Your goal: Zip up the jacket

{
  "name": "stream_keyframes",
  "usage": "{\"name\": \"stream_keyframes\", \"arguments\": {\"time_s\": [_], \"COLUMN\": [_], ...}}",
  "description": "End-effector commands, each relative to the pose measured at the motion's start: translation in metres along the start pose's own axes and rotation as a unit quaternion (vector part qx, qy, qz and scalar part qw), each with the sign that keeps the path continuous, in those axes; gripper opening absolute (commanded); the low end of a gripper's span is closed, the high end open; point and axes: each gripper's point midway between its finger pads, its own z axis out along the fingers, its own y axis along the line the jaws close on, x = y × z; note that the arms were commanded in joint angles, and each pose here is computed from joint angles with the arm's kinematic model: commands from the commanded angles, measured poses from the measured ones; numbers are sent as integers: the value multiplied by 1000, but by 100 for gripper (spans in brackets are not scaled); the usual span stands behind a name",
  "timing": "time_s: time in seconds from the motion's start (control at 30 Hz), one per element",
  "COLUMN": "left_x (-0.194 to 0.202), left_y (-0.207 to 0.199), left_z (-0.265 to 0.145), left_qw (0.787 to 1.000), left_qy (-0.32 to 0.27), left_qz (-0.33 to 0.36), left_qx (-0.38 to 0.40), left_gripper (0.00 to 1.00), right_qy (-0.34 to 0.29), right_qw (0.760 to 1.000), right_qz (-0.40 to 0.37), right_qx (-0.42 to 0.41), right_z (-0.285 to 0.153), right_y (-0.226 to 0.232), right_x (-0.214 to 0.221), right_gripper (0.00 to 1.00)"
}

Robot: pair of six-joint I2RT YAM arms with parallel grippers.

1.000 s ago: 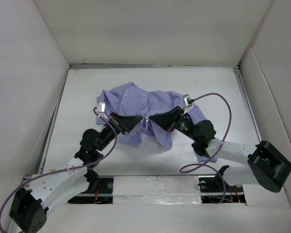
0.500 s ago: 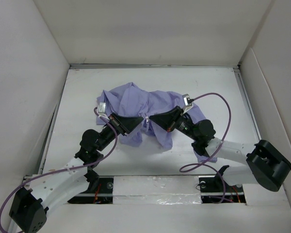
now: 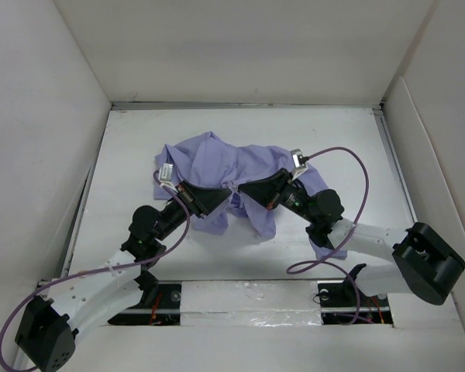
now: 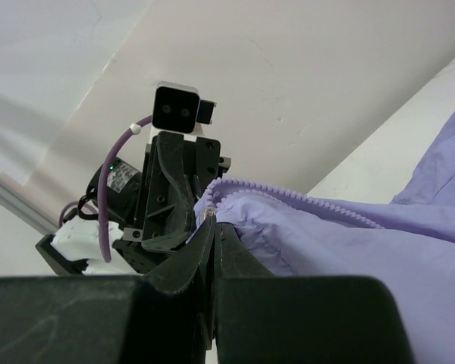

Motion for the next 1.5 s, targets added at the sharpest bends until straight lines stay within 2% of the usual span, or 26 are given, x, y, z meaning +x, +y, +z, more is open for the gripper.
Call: {"name": "stream_keyframes", "arguments": {"time_s": [0.0,0.3,0.53,0.9,1.0,1.03,1.13,1.27,1.47], "left_x": [5,13,16,29,36,38,42,46,51], "left_y": [-17,-11,-9,22,29,29,28,28,28], "left_z": [-1,-4,-7,-19,-24,-26,-28,-30,-31], "left_qw": [999,999,997,988,985,985,984,983,982], "left_qy": [23,46,67,113,127,132,143,153,164], "left_qz": [12,16,41,72,70,69,64,61,56], "left_qx": [37,20,-2,-81,-92,-91,-88,-86,-79], "left_gripper": [0,0,0,0,0,0,0,0,0], "right_qy": [-27,-9,33,93,105,117,161,189,213], "right_qw": [998,998,999,993,992,990,983,976,968], "right_qz": [-24,-27,-19,10,13,15,22,34,56], "right_qx": [-50,-49,-1,67,72,82,85,102,120], "right_z": [13,17,26,11,-1,-6,-19,-46,-70], "right_y": [29,33,18,-7,-4,-6,-2,-2,-3], "right_x": [-25,-24,-15,14,22,26,48,68,95], "right_gripper": [0,0,0,0,23,42,67,80,83]}}
